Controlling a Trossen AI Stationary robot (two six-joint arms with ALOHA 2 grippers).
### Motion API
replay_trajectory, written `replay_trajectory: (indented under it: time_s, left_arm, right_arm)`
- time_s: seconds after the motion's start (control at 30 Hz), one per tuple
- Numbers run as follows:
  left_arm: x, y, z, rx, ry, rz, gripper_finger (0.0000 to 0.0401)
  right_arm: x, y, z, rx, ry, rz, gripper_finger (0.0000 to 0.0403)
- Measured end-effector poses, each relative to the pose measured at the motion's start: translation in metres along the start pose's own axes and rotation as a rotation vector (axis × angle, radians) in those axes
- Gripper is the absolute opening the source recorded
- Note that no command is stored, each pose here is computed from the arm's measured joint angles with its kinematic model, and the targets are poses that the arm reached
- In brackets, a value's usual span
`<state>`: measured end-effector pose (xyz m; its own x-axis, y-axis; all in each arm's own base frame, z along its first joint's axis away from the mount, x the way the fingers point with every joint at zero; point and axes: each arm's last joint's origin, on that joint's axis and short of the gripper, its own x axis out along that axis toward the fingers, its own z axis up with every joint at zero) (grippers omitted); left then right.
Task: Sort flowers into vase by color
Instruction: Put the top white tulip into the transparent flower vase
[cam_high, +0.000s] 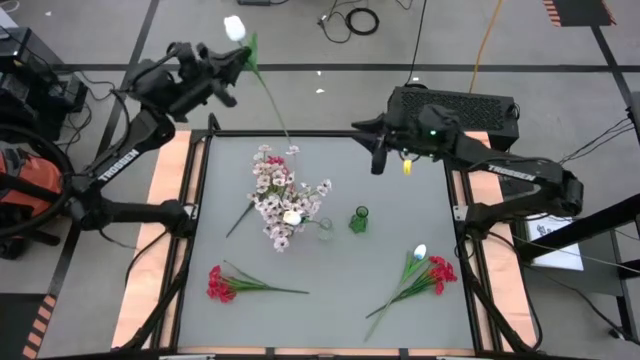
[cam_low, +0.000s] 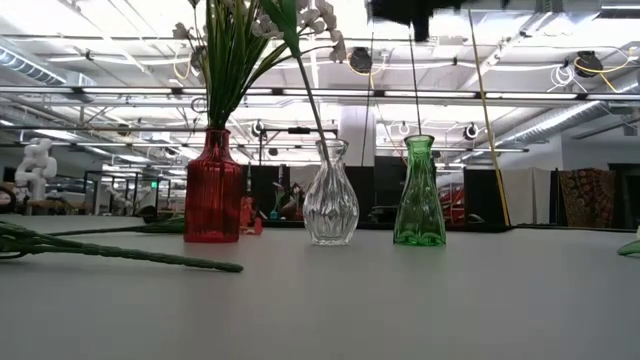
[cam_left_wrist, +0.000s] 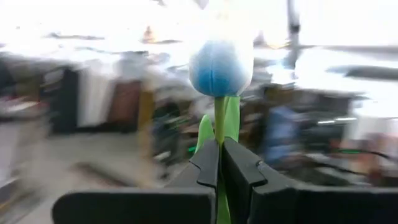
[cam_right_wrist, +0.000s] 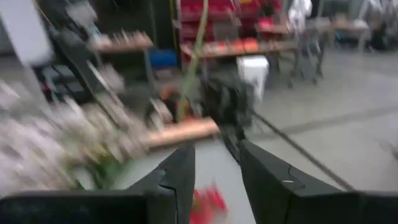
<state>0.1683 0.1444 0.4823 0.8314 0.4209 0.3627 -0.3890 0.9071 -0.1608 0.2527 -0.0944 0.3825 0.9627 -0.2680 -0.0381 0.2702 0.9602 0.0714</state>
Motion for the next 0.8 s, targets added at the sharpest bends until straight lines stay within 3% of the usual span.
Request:
replay_trajectory:
  time_s: [0.17, 0.4, 0.53, 0.8]
  left_arm:
    - [0.015, -0.034, -0.005, -0.006, -0.051, -0.219, 0.0011]
    - [0.036, -0.07, -0.031, 0.05, -0.033, -0.352, 0.0011]
    - [0.047, -0.084, -0.043, 0.071, -0.079, -0.406, 0.0011]
    - [0.052, -0.095, -0.051, 0.134, -0.099, -0.403, 0.0012]
  right_arm:
    - [0.009, 0.037, 0.043, -0.032, -0.106, 0.118, 0.0119]
    - [0.034, 0.072, 0.067, -0.052, -0.065, 0.215, 0.0146]
    - [0.043, 0.081, 0.062, -0.081, 0.018, 0.175, 0.0172]
    - [0.029, 0.086, 0.062, -0.137, 0.08, 0.096, 0.0199]
